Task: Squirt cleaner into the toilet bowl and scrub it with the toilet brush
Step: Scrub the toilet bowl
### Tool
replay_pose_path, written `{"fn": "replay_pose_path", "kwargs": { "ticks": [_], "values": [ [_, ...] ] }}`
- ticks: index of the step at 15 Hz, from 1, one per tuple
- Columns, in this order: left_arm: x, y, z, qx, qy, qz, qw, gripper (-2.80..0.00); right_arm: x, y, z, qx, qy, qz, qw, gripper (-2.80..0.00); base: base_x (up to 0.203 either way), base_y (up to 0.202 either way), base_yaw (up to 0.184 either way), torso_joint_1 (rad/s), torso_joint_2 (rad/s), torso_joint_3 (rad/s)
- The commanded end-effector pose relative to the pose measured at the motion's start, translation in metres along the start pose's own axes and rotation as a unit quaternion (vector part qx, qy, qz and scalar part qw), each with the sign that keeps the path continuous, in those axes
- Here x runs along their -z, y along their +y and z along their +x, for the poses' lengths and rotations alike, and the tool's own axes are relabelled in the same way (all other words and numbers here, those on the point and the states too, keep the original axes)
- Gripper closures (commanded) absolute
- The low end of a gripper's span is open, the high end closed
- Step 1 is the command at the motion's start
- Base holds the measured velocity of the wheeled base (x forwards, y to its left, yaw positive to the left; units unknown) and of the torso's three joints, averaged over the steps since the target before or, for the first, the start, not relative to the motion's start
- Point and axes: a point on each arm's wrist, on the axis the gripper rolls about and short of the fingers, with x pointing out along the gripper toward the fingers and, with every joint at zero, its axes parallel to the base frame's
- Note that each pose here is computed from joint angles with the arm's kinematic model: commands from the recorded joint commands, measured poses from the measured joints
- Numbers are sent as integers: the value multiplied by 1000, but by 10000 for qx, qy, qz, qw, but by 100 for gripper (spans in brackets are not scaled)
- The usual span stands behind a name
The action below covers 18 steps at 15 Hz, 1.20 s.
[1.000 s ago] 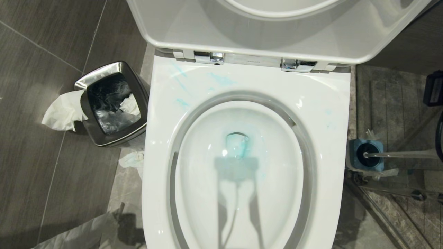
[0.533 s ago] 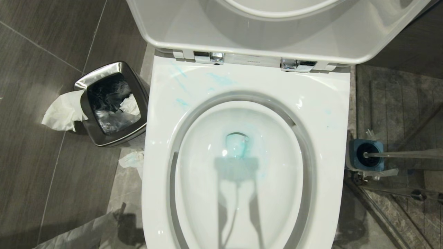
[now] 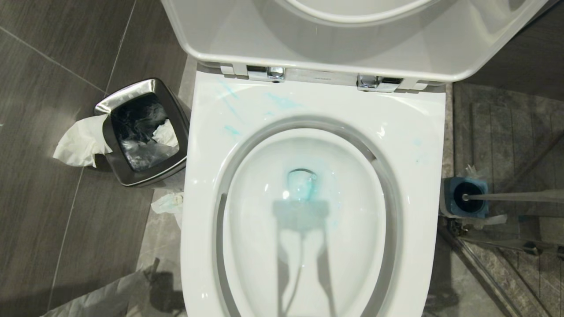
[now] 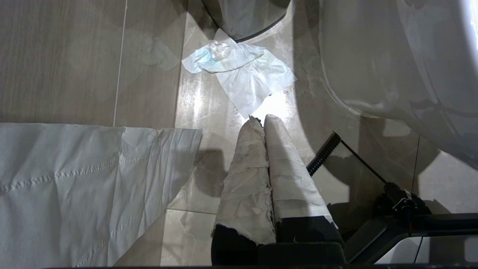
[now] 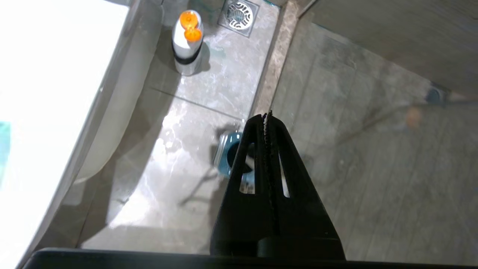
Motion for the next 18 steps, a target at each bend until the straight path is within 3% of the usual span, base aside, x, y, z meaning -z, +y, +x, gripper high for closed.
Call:
{"fn": "replay_pose_path", "kwargs": {
  "ticks": [1,7,11,13,15,18],
  "values": [
    [0,0,0,0,15,5,10000,0,7,5,-44,97,-173,-7,9998,0,0,0,0,0,0,0],
    [0,0,0,0,15,-3,10000,0,68,23,-73,110,816,211,9964,0,0,0,0,0,0,0],
    [0,0,0,0,15,-3,10000,0,103,33,-93,-37,1711,350,9846,0,0,0,0,0,0,0],
    [0,0,0,0,15,-3,10000,0,115,35,-86,189,2070,449,9771,0,0,0,0,0,0,0],
    [0,0,0,0,15,-3,10000,0,123,35,-76,245,2279,591,9716,0,0,0,0,0,0,0],
    [0,0,0,0,15,-3,10000,0,141,35,-54,410,2090,589,9753,0,0,0,0,0,0,0]
  ]
}}
